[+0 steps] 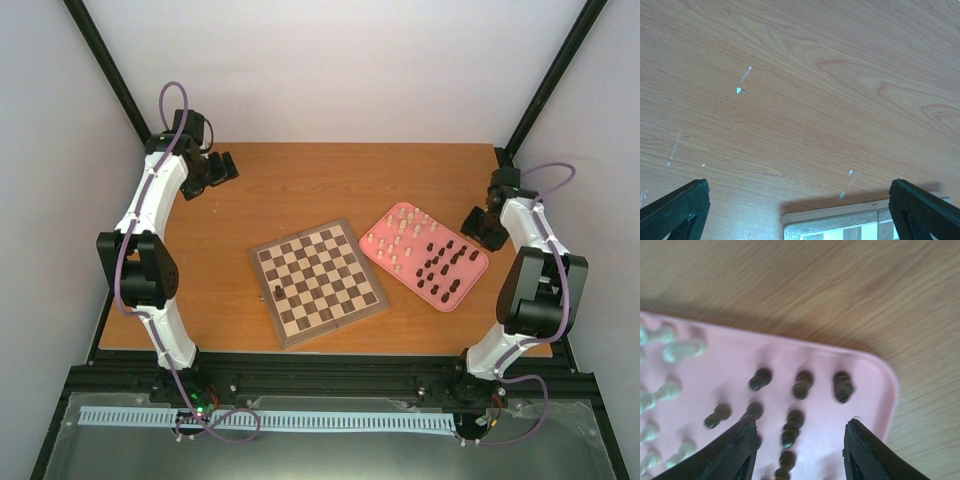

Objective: Set up the chess pieces on the board
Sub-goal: Pick up the chess piece from the storage box.

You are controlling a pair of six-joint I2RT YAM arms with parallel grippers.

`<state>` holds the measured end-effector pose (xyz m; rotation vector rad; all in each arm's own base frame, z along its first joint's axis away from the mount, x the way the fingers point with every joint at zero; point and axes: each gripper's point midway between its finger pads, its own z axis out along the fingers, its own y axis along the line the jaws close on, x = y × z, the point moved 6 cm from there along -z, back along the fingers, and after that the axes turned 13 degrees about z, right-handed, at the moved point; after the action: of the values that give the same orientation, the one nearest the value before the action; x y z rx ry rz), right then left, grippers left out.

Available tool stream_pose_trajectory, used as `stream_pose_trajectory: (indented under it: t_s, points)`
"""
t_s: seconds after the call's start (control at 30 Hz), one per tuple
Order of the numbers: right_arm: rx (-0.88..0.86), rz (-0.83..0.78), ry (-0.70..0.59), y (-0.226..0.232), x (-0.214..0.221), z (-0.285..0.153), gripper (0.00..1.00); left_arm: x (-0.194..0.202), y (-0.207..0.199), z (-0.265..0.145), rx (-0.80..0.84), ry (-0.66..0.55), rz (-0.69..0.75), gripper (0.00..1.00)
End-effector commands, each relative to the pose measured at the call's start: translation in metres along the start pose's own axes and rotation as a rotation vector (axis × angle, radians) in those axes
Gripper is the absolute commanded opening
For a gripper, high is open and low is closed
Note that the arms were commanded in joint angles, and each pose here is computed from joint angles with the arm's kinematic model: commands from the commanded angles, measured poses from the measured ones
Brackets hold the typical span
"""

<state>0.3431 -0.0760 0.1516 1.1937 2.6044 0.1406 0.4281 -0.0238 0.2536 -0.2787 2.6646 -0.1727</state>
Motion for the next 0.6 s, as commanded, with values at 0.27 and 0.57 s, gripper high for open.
stream_pose_trajectory:
  t_s: [0.27, 0.57]
  points:
    - [0.003, -0.086, 0.109, 0.03, 0.046, 0.021, 0.48, -0.004, -0.005, -0.013, 0.019, -0.021, 0.026, 1.0]
    - [0.05, -0.065, 0.141, 0.018, 0.056, 0.03, 0.44, 0.0, -0.002, -0.011, 0.008, -0.013, 0.025, 1.0]
